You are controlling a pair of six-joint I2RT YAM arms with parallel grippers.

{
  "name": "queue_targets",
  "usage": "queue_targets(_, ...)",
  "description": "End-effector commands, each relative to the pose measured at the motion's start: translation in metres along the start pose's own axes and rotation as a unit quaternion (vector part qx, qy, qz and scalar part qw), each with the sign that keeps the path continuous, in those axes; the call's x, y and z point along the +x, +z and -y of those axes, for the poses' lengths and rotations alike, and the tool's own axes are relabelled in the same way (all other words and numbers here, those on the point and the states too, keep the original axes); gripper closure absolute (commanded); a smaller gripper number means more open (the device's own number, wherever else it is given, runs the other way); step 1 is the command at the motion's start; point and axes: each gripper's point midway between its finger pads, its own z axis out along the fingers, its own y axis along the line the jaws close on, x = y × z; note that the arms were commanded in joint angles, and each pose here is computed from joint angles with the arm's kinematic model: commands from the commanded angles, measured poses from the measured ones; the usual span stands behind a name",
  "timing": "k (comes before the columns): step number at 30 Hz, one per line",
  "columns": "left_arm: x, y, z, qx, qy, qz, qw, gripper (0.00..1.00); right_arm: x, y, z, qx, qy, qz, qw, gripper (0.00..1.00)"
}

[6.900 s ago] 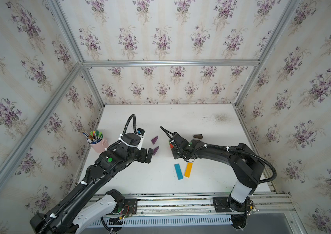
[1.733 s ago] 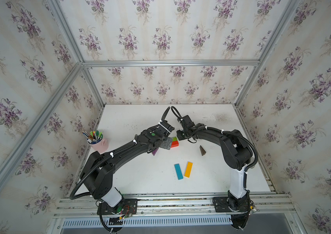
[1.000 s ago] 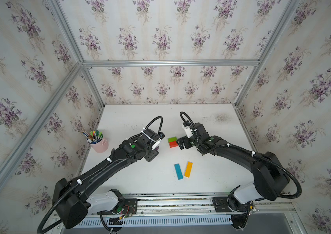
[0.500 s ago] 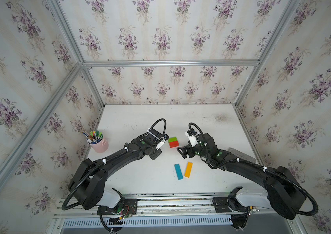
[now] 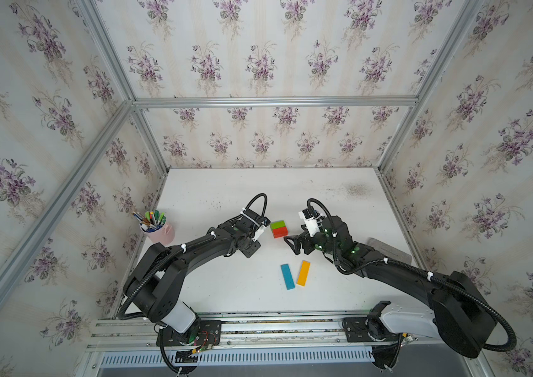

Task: Assemble a small pinwheel with building blocks
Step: Pick up the building block from the center of the board.

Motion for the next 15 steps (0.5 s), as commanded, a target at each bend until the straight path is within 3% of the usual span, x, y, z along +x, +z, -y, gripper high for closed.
queue_targets(1,-0.0081,0.0030,-0.0064,-0.009,-0.012,0.010,1.000,0.60,-0.0057,-0.0007,-0.0009,-0.002,-0.006,0.011,1.000,0.00)
queue_targets(15,-0.0078,0.0074,-0.0037,0.023,-0.024,0.008,0.999,0.63,-0.0054,0.0000,-0.0019,-0.005,-0.007,0.009,1.000,0.00)
